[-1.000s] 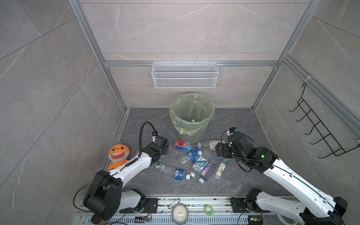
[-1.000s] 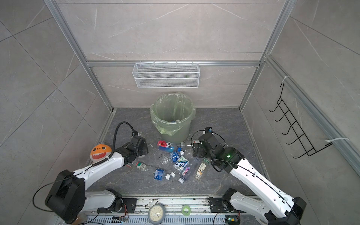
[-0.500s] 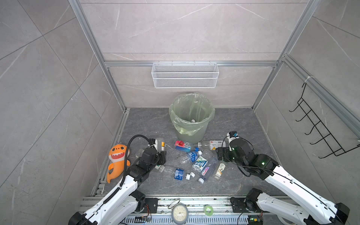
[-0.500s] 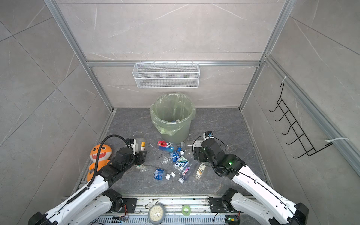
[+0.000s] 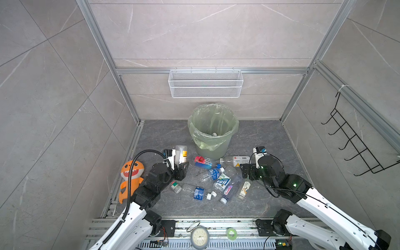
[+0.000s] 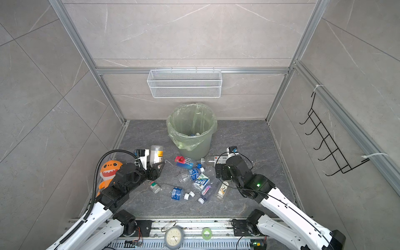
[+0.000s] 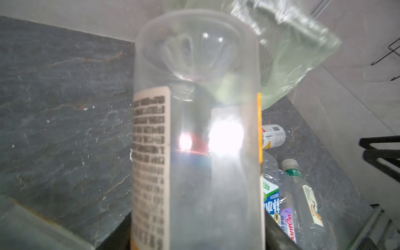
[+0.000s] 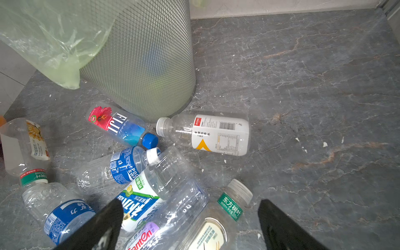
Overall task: Throw the plastic bottles in the bin
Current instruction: Throw the plastic bottle into the trash bin.
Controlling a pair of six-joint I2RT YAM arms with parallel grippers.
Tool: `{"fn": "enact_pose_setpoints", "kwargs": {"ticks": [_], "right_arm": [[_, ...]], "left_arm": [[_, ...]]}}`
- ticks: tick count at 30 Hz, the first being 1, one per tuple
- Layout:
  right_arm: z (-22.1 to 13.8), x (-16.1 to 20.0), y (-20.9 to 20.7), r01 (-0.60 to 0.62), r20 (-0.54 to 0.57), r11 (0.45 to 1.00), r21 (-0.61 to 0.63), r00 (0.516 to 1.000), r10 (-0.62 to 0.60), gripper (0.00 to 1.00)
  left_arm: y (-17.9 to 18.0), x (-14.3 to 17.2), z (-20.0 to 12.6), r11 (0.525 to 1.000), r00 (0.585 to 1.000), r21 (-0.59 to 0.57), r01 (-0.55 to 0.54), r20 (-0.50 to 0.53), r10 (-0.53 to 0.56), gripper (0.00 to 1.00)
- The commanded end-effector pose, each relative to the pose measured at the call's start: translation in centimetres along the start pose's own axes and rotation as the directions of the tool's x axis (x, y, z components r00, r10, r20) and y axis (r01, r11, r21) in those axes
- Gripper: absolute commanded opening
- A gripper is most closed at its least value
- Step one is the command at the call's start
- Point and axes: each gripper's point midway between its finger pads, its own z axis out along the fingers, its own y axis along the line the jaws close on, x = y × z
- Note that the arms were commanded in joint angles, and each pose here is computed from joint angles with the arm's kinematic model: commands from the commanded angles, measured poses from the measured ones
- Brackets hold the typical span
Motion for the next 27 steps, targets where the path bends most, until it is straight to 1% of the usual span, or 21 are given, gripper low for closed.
{"fn": "enact_pose_setpoints", "kwargs": {"ticks": [1,4,6,9,10,12,13,14,15,17,19,24,27], "right_arm": [[-0.3,-0.5,0.1,0.002,0.018,1.0,-0.006,1.0,-0.002,1.0],[-0.2,-0.7,0.3,0.007,0.011,1.0,-0.007,1.0,-0.007,1.0],[-0.2,-1.1,0.6,0.009,0.013,1.0,-0.017,1.0,-0.009,1.0],[-0.1,-1.7,1.2,0.006,0.018,0.999,-0.034,1.0,-0.005,1.0],[0.1,-1.8,1.3,0.002,0.018,0.999,-0.036,1.0,-0.001,1.0],[0.3,-1.9,1.5,-0.005,0.013,0.999,-0.036,1.0,0.005,1.0],[0.3,-2.0,1.5,-0.014,0.011,0.999,-0.034,1.0,0.014,1.0],[0.3,-2.0,1.6,-0.019,0.009,0.999,-0.037,1.0,0.019,1.0],[0.2,-1.9,1.6,-0.025,0.007,0.999,-0.041,1.0,0.025,1.0],[0.1,-1.7,1.6,-0.035,0.008,0.998,-0.049,0.999,0.036,0.99],[0.0,-1.6,1.6,-0.04,0.006,0.998,-0.053,0.999,0.04,0.99],[-0.5,-1.5,1.3,-0.032,0.007,0.998,-0.05,0.999,0.033,1.0],[-0.4,-0.9,0.7,-0.033,-0.015,0.999,-0.02,0.999,0.033,1.0]], "left_arm": [[-3.6,-6.1,-0.7,0.992,0.988,0.097,-0.076,0.138,0.062,0.37],[-5.5,-10.2,0.3,0.987,0.98,0.115,-0.111,0.176,0.09,0.37],[-7.3,-13.6,1.8,0.979,0.974,0.142,-0.145,0.197,0.116,0.37],[-9.7,-17.9,5.2,0.966,0.966,0.185,-0.183,0.217,0.141,0.39],[-10.4,-18.9,6.9,0.961,0.968,0.2,-0.19,0.202,0.15,0.42],[-11.1,-20.7,9.4,0.963,0.975,0.197,-0.185,0.16,0.155,0.58],[-11.1,-21.2,10.2,0.966,0.977,0.186,-0.178,0.15,0.151,0.74],[-11.1,-21.6,10.8,0.966,0.977,0.187,-0.178,0.149,0.151,0.95],[-10.9,-21.8,11.2,0.967,0.978,0.185,-0.174,0.149,0.147,1.0],[-10.6,-21.9,11.0,0.967,0.978,0.193,-0.169,0.157,0.139,1.0],[-9.9,-21.7,10.2,0.972,0.976,0.168,-0.165,0.172,0.136,1.0],[-9.3,-21.1,6.8,0.976,0.968,0.149,-0.161,0.215,0.127,1.0],[-8.8,-20.5,5.4,0.979,0.967,0.13,-0.157,0.223,0.125,1.0]]}}
